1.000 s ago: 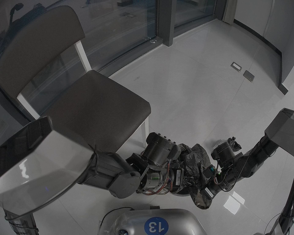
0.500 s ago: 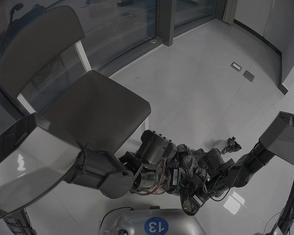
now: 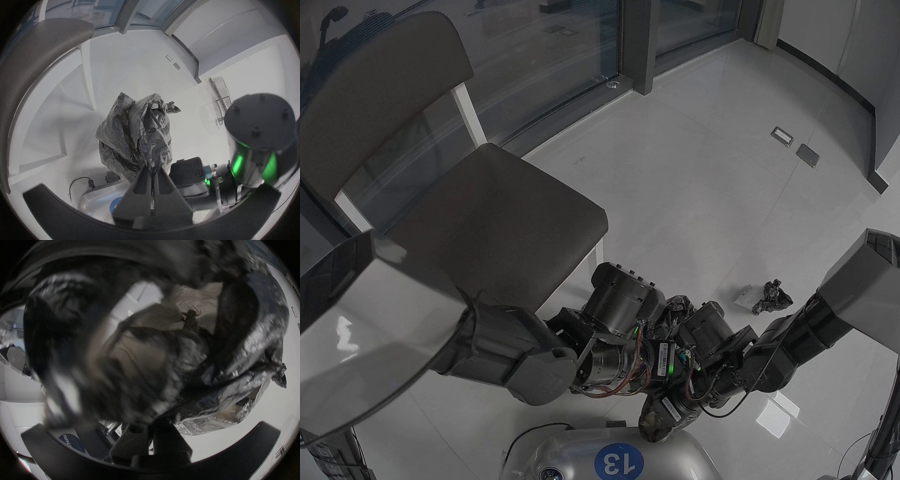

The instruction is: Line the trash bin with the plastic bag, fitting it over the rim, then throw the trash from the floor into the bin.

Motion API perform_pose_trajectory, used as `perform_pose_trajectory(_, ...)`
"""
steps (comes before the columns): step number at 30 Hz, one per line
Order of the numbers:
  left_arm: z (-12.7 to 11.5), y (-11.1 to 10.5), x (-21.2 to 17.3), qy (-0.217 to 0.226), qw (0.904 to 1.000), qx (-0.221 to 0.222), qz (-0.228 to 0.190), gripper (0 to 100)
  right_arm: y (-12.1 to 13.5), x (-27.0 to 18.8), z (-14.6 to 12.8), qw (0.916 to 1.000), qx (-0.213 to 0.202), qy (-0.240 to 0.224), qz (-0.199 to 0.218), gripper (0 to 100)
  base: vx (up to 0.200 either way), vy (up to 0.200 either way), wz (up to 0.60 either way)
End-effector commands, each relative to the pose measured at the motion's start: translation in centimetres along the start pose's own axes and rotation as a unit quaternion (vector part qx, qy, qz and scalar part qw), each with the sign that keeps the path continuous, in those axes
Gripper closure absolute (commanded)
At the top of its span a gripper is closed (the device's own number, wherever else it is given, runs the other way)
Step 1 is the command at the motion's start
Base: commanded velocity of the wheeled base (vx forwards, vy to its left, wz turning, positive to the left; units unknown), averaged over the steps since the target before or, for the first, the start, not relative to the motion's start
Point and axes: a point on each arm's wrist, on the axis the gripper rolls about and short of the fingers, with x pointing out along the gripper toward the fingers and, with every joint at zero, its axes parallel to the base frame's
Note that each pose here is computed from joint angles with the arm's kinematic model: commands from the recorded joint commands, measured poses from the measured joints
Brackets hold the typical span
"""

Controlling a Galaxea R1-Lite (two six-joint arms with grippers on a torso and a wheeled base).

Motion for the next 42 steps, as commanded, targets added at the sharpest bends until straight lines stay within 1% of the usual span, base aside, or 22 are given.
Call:
perform_pose_trajectory(1, 0.1, -0.2, 0.4, -0.001, 1.0, 0.001, -0.002, 100, 0.7, 0.5, 0.6, 1.0, -0.003, -0.004, 0.007, 100, 0.0, 0.0, 0.0)
perform_pose_trajectory(5, 0.0, -0.3, 0.4, -0.001, 1.0, 0.002, -0.002, 100, 0.1, 0.6, 0.4, 1.0, 0.007, 0.0, 0.005, 100, 0.0, 0.0, 0.0)
perform_pose_trajectory(8, 0.1, -0.3, 0.3, -0.001, 1.0, 0.002, -0.003, 100, -0.8, 0.5, 0.5, 0.9993, 0.036, -0.007, -0.001, 100, 0.0, 0.0, 0.0)
perform_pose_trajectory(10, 0.2, -0.4, 0.5, -0.004, 1.0, 0.002, -0.004, 100, -1.8, 0.3, 0.7, 0.9979, 0.061, -0.018, -0.007, 100, 0.0, 0.0, 0.0)
perform_pose_trajectory(12, 0.2, -0.4, 0.7, -0.003, 1.0, 0.002, -0.003, 100, -2.4, 0.2, 0.7, 0.9972, 0.07, -0.023, -0.011, 100, 0.0, 0.0, 0.0)
perform_pose_trajectory(15, 0.6, -0.6, 1.4, -0.006, 1.0, 0.003, -0.005, 100, -4.9, 0.1, 0.7, 0.9941, 0.1, -0.033, -0.028, 100, 0.0, 0.0, 0.0)
perform_pose_trajectory(18, 0.8, -0.8, 1.9, -0.007, 0.9999, 0.004, -0.006, 100, -6.5, 0.0, 0.5, 0.9912, 0.122, -0.034, -0.039, 100, 0.0, 0.0, 0.0)
perform_pose_trajectory(20, 0.8, -1.0, 2.1, -0.004, 1.0, 0.004, -0.007, 100, -6.9, -0.1, 0.4, 0.9906, 0.126, -0.034, -0.041, 100, 0.0, 0.0, 0.0)
perform_pose_trajectory(23, 0.5, -1.2, 2.0, -0.001, 0.9999, 0.006, -0.008, 100, -6.3, 0.0, 0.3, 0.9917, 0.12, -0.029, -0.037, 100, 0.0, 0.0, 0.0)
perform_pose_trajectory(26, 0.6, -1.3, 2.0, -0.003, 0.9999, 0.007, -0.008, 100, -4.6, 0.7, 0.4, 0.994, 0.105, -0.02, -0.023, 100, 0.0, 0.0, 0.0)
perform_pose_trajectory(29, 0.7, -1.3, 1.9, -0.005, 0.9999, 0.007, -0.009, 100, -3.0, 1.6, 0.5, 0.994, 0.108, -0.013, -0.011, 100, 0.0, 0.0, 0.0)
perform_pose_trajectory(31, 0.8, -1.3, 1.8, -0.008, 0.9999, 0.006, -0.007, 100, -1.3, 2.2, 1.1, 0.9932, 0.115, -0.015, 0.006, 100, 0.0, 0.0, 0.0)
perform_pose_trajectory(34, 0.9, -1.2, 1.8, -0.01, 0.9999, 0.005, -0.007, 100, -0.1, 2.7, 1.8, 0.9923, 0.12, -0.019, 0.021, 100, 0.0, 0.0, 0.0)
perform_pose_trajectory(38, 1.1, -1.3, 2.3, -0.012, 0.9999, 0.005, -0.008, 100, 0.0, 3.7, 2.3, 0.9921, 0.122, -0.019, 0.022, 100, 0.0, 0.0, 0.0)
perform_pose_trajectory(42, 1.6, -1.5, 3.1, -0.019, 0.9998, 0.005, -0.009, 100, -0.7, 4.4, 2.7, 0.991, 0.131, -0.023, 0.018, 100, 0.0, 0.0, 0.0)
